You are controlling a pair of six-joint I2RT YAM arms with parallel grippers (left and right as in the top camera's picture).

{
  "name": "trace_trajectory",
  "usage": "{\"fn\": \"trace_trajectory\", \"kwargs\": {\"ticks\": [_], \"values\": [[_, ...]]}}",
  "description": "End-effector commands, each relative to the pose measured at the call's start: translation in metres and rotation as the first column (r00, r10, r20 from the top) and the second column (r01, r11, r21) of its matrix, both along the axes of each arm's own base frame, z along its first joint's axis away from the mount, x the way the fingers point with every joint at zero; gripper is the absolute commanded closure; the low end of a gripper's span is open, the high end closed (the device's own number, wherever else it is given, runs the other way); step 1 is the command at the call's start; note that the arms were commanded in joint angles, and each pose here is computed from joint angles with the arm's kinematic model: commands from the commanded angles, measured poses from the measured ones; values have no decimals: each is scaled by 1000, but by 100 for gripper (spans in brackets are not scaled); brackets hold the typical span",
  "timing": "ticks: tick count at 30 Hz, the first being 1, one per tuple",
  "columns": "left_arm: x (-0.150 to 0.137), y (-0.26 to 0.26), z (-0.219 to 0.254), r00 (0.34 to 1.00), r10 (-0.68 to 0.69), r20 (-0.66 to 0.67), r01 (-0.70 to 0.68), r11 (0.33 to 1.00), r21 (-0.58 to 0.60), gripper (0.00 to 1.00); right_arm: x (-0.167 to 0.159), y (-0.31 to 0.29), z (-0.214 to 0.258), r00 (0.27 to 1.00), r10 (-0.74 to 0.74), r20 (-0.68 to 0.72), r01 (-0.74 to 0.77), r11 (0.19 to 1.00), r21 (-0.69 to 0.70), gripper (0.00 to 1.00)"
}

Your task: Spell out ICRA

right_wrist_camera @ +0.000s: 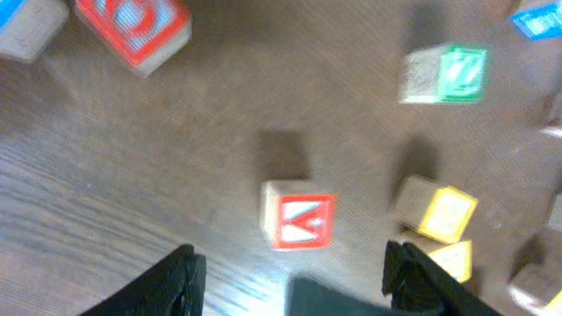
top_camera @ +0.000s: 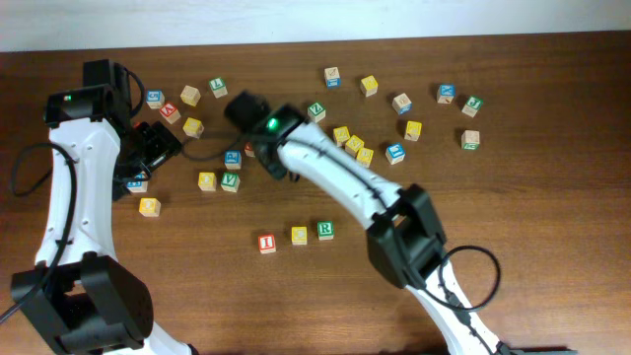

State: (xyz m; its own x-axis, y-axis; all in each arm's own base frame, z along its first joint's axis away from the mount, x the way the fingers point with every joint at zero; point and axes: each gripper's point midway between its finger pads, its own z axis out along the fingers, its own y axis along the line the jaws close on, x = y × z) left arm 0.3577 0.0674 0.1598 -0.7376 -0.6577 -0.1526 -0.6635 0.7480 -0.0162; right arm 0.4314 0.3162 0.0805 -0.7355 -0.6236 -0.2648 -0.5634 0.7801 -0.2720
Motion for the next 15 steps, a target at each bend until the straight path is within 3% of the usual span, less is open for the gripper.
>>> {"fn": "trace_trajectory", "kwargs": {"ticks": [1,2,3,5,6,9,13,15], "values": [[0,0,6,1000,10,19,-10,1000,3,1,13,-8,13,975,190,-120,-164,966,199,21],[0,0,6,1000,10,19,-10,1000,3,1,14,-14,2,968,185,-172,-138,957,254,23],[0,0,6,1000,10,19,-10,1000,3,1,18,-19,-12,963,184,-198,-121,949,292,47],[0,0,6,1000,10,19,-10,1000,3,1,21,-17,-33,958,186,-219,-98,928,360,77],[0,0,6,1000,10,19,-10,1000,3,1,24,-14,-40,960,187,-208,-100,924,368,86],[0,0,6,1000,10,19,-10,1000,3,1,26,-16,-53,966,149,-209,-65,928,366,96],[0,1,6,1000,11,19,-11,1000,3,1,23,-31,-58,969,98,-229,-28,956,292,96],[0,0,6,1000,9,19,-9,1000,3,1,9,-38,-59,953,-5,-304,92,958,272,96]]}}
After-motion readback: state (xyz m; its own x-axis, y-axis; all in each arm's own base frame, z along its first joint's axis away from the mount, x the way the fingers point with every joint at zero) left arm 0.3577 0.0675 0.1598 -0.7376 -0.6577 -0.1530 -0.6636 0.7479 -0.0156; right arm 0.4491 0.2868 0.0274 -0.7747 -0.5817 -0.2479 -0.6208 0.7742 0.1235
